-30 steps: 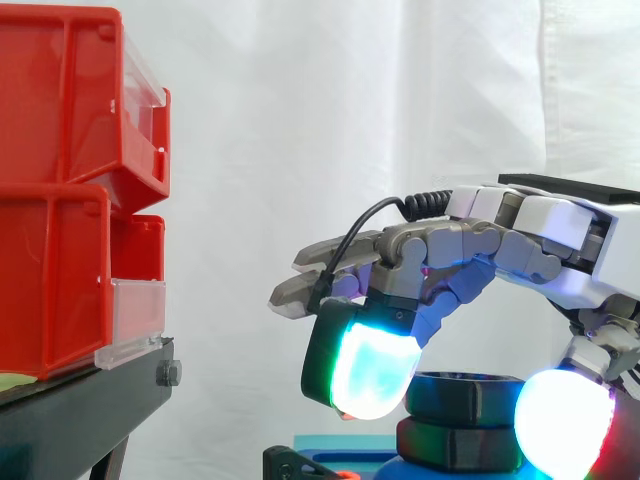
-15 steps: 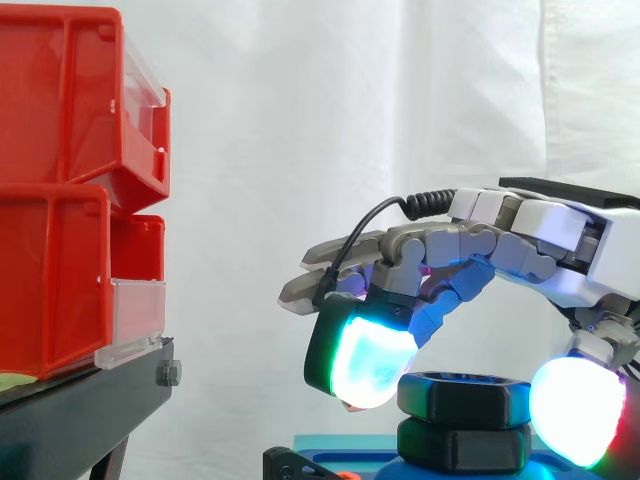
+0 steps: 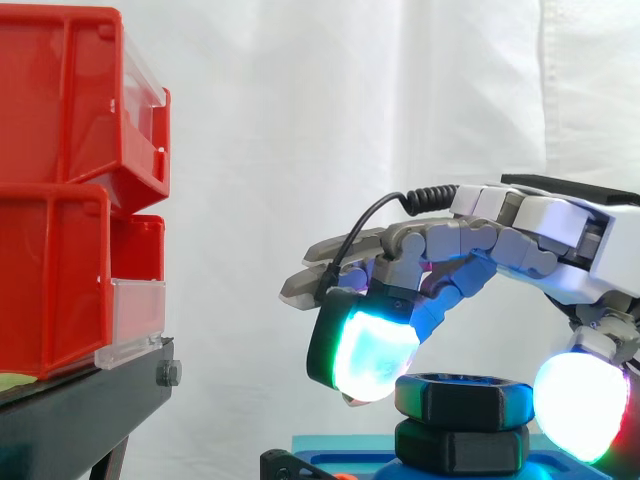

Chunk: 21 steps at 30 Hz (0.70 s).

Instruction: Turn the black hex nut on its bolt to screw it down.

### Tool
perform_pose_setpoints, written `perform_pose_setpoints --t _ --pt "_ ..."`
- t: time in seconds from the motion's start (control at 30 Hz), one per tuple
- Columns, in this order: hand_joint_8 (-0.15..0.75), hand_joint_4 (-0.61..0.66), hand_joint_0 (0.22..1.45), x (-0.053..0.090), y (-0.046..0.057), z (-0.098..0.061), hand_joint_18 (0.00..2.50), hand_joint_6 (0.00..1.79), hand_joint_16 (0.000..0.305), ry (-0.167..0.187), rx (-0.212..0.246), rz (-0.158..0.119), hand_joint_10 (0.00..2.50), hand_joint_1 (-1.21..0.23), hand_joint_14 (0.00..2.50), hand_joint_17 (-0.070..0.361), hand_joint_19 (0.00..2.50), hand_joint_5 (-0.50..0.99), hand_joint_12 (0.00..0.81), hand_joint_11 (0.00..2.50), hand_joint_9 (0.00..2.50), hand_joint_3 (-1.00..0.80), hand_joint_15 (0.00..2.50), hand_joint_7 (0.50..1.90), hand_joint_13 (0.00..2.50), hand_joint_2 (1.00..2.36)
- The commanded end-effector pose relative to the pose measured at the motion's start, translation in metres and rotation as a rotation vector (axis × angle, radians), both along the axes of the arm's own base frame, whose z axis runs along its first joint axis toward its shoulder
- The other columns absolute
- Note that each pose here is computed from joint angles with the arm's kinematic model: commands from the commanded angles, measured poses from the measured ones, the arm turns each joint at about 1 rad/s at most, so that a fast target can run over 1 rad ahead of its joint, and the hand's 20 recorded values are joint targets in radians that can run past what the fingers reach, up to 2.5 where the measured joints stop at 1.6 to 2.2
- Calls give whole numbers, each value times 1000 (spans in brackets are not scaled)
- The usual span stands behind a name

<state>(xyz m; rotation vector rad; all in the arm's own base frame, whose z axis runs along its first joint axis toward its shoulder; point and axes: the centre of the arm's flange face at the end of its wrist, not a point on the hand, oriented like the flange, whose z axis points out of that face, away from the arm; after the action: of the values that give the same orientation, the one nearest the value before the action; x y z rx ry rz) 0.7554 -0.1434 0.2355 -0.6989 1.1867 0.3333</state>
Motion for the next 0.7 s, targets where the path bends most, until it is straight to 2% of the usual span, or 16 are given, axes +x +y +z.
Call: perform_pose_setpoints --t 0.0,0.2,0.3,0.4,0.53,0.67 --pt "331 364 437 1 3 2 499 502 62 10 13 8 8 -295 0 139 116 -77 398 286 975 -500 16 1217 563 1000" --pt "333 377 433 5 12 7 502 503 62 25 43 26 8 -307 0 140 106 -87 401 271 970 -500 14 1146 561 1000" --pt "328 385 433 9 17 11 504 503 62 22 47 34 8 -373 0 140 106 -98 403 264 950 -500 17 1093 562 1000" --pt "319 378 450 14 28 21 491 503 61 22 62 51 8 -435 0 136 102 -105 395 269 927 -500 14 1065 547 1000" --pt "307 368 477 18 37 22 470 503 58 14 70 46 8 -491 0 130 119 -113 383 260 899 -500 14 1033 531 1000" --pt "305 369 477 20 40 23 469 503 58 -2 70 48 9 -478 0 130 120 -113 382 256 886 -500 17 1042 525 1000"
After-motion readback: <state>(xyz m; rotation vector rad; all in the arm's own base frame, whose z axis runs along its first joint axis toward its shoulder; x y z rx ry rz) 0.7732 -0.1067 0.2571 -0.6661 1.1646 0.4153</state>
